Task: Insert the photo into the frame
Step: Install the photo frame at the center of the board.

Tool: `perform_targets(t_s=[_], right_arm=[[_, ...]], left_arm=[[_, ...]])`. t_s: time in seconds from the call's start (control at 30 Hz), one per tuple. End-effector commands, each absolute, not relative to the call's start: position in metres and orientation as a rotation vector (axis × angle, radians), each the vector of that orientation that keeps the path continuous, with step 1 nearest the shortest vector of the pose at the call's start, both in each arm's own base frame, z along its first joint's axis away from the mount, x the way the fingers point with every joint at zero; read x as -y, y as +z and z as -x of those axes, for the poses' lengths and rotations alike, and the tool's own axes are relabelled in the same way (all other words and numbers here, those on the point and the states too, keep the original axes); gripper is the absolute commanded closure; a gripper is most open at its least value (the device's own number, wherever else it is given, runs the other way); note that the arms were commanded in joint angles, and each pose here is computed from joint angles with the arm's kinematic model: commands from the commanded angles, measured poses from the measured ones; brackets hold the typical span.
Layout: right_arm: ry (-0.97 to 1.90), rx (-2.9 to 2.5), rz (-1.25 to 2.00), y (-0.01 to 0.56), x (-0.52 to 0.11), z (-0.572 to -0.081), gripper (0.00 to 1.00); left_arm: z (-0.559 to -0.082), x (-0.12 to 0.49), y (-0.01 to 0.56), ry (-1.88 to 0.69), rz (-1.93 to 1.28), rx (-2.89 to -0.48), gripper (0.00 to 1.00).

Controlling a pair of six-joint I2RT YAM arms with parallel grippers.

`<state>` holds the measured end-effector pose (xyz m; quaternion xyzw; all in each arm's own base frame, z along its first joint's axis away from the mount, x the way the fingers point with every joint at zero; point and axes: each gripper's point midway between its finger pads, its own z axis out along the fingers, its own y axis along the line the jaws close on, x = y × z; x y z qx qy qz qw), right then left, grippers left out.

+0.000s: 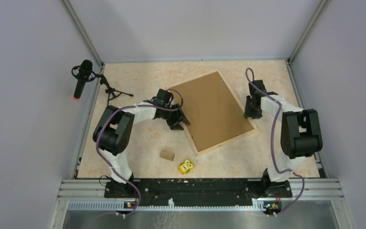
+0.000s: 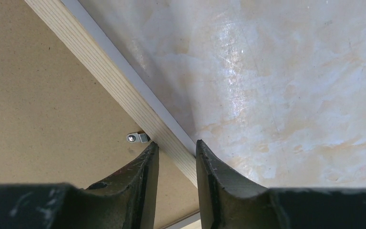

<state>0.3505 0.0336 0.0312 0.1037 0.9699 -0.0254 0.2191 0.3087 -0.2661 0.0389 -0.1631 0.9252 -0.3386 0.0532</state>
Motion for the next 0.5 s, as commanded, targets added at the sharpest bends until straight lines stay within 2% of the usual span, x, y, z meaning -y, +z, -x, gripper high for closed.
perform_targets(t_s=[0.0, 0.13, 0.27, 0.33, 0.47], right_arm=[[-0.018, -2.704, -0.250, 0.028, -0.047, -0.349, 0.70], [0.026, -2.676, -0.263, 0.034, -0.051, -0.346, 0.73], [0.025, -2.670, -0.286, 0.031, -0.050, -0.337, 0.94], [0.002, -2.665, -0.310, 0.028, -0.046, -0.331, 1.00], [-0.028, -2.656, -0.381, 0.022, -0.040, -0.316, 1.00]], left_arm=[[-0.319, 0.279, 0.059, -1.136, 0.436, -2.730, 0.46], [-0.319, 0.279, 0.059, -1.132, 0.432, -2.729, 0.47], [-0.320, 0.280, 0.059, -1.143, 0.418, -2.724, 0.47], [-0.322, 0.281, 0.058, -1.142, 0.406, -2.720, 0.47], [-0.325, 0.285, 0.059, -1.167, 0.363, -2.714, 0.46]])
